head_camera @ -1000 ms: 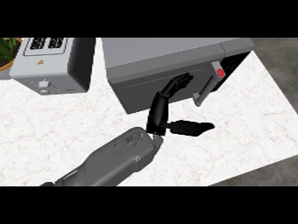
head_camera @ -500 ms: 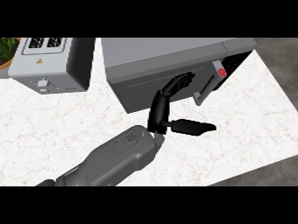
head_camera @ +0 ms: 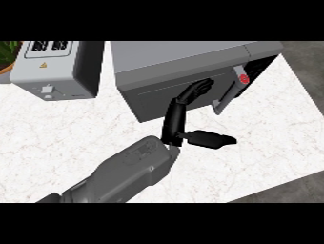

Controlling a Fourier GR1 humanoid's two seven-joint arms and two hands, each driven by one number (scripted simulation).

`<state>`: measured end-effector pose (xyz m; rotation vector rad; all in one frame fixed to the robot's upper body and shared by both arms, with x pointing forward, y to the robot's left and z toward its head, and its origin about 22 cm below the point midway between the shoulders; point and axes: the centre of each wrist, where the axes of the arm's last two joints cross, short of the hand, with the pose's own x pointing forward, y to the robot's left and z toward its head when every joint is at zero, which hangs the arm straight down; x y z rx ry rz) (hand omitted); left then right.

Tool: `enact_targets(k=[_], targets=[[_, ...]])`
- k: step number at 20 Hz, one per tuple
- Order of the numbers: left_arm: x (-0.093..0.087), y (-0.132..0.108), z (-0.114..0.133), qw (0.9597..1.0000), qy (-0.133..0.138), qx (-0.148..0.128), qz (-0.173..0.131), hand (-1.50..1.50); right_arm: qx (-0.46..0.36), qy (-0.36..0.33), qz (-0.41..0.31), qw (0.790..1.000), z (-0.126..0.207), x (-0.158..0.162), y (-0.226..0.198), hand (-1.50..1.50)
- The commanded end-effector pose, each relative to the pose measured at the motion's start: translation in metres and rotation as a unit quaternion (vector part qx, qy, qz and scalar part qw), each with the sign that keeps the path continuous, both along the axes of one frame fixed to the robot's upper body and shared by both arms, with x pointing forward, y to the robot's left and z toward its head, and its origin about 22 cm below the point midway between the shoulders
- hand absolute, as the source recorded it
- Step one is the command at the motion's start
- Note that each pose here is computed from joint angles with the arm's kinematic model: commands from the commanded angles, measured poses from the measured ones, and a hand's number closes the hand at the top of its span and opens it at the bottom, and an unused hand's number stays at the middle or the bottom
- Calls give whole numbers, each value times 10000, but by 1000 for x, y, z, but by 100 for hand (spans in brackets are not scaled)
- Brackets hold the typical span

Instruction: Pick up the milk, place it into the microwave and close the microwave

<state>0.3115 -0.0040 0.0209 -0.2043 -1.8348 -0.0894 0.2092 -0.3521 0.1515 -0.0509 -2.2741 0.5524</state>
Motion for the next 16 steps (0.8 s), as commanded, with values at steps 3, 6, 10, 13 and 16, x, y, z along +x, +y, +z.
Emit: enact_targets(k=[3,6,10,13,16], targets=[[21,6,6,9991,30,7,416,-150,794,490,444,9947,-17,11,3,-150],[24,5,10,9988,15,-59,482,-150,922,537,576,9926,-19,16,2,-150],[25,8,6,9984,61,-115,543,-150,1020,607,597,9911,-16,22,-8,-150],[26,6,10,9985,11,-142,531,-150,1090,681,667,9895,-15,26,-15,-150],[26,9,4,9984,44,-116,548,-150,1092,672,717,9892,-9,30,-20,-150]])
